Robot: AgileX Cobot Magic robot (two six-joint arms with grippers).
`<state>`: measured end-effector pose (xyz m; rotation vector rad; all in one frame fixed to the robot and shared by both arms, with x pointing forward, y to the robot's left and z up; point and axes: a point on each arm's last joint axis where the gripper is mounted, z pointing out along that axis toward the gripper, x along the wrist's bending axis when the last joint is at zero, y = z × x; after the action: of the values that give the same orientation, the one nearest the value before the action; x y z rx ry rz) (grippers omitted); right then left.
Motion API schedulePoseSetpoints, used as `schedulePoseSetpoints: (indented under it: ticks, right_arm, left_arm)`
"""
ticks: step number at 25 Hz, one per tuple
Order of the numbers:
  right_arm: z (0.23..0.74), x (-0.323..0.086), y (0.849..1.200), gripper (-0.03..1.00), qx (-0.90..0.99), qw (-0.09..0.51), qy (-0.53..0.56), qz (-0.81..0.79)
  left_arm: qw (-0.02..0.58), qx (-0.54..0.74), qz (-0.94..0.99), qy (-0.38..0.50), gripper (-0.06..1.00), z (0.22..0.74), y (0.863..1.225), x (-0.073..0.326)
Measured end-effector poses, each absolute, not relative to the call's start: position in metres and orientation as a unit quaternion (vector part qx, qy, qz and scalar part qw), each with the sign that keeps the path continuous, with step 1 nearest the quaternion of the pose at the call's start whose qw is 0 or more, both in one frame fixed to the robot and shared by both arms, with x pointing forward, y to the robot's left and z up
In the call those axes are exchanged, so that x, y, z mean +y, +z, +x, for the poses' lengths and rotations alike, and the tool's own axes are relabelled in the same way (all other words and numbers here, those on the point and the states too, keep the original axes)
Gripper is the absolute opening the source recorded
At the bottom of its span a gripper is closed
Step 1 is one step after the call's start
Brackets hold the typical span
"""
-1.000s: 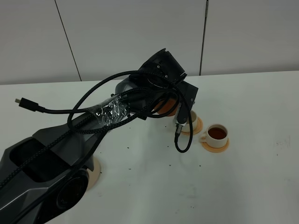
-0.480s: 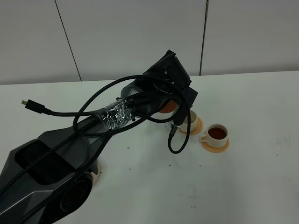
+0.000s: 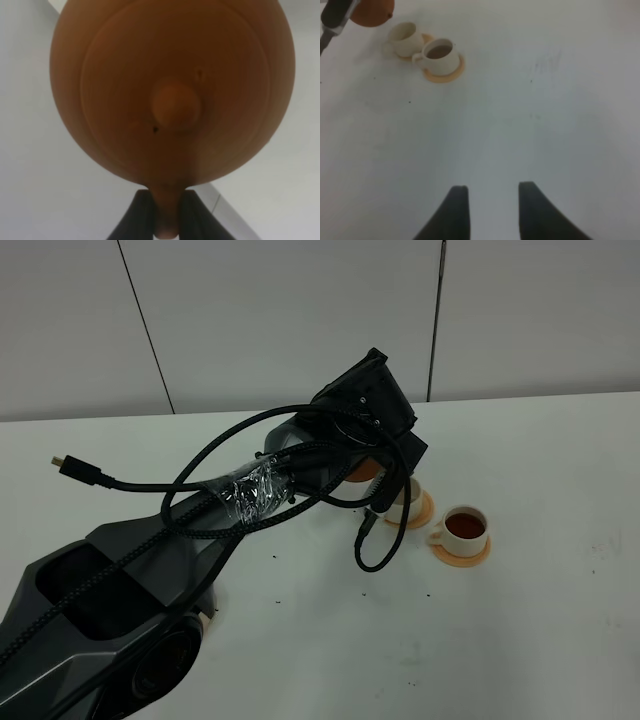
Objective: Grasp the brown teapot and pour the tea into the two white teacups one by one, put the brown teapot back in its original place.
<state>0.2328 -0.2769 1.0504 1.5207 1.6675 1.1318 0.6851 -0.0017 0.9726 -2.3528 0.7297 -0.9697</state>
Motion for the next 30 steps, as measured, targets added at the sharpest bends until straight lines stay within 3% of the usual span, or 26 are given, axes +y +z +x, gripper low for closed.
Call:
schedulePoseSetpoints:
  ticks: [30]
  right_arm:
    - [0.233, -0.277, 1.050, 0.24, 0.629, 0.304, 0.427, 0.574]
  left_arm:
    - [0.303, 0.315, -0.816, -0.379, 0.17, 0.680, 0.965, -0.018]
